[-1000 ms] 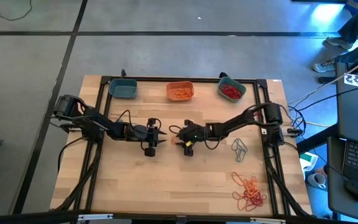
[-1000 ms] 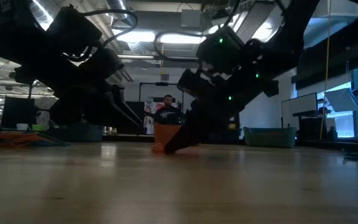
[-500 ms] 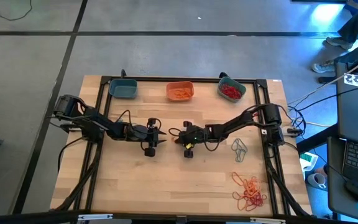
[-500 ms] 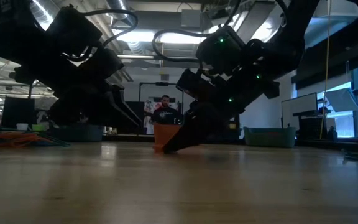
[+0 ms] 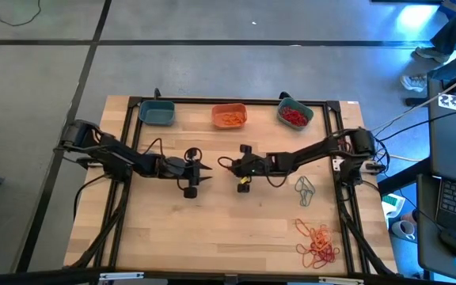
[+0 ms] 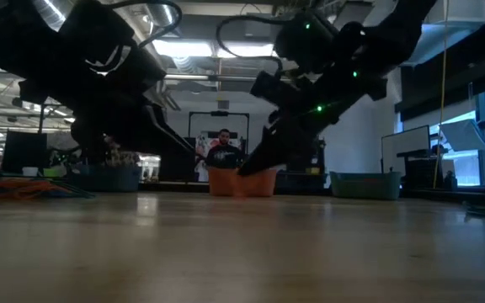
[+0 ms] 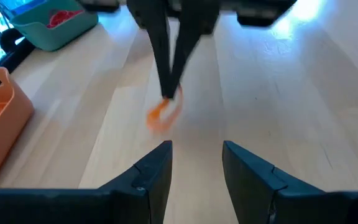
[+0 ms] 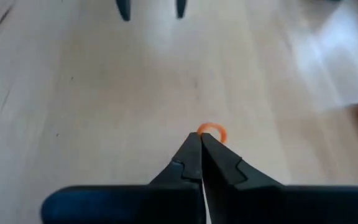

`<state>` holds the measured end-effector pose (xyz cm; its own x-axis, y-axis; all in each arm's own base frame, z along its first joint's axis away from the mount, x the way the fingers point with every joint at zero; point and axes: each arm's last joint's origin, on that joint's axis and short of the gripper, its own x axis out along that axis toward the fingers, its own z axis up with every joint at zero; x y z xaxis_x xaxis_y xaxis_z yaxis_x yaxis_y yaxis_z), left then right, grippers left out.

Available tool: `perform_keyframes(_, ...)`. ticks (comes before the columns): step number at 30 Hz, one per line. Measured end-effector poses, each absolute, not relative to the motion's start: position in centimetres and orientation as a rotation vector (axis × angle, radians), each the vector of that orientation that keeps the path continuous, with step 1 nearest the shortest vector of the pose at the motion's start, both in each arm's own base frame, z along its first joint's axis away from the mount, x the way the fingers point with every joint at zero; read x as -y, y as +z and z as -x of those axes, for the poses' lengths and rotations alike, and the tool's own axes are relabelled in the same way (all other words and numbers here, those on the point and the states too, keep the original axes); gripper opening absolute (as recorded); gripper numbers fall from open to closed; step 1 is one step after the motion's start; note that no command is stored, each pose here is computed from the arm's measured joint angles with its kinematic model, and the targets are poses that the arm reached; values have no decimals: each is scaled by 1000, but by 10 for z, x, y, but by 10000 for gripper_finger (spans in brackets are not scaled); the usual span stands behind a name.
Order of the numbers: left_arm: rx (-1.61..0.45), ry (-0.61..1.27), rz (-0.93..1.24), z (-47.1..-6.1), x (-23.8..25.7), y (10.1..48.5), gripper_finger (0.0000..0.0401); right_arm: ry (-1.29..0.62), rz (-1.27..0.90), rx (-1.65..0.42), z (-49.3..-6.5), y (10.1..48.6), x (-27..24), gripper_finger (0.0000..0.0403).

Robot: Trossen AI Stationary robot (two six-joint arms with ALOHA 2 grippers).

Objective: Sort rubber bands into baskets
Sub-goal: Put the orange rubber band into the orange bin

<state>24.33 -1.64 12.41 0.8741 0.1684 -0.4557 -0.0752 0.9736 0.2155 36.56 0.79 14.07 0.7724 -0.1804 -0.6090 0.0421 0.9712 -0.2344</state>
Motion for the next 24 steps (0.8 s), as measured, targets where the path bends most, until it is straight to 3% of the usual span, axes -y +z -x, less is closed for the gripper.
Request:
perform_keyframes(6,-500,130,-191,-240,16,124,139,-182,253,-654,-362,157,-5,3)
perform_keyframes(24,-500,133,-188,-239,16,123,139,-267,236,-656,-361,158,28,2)
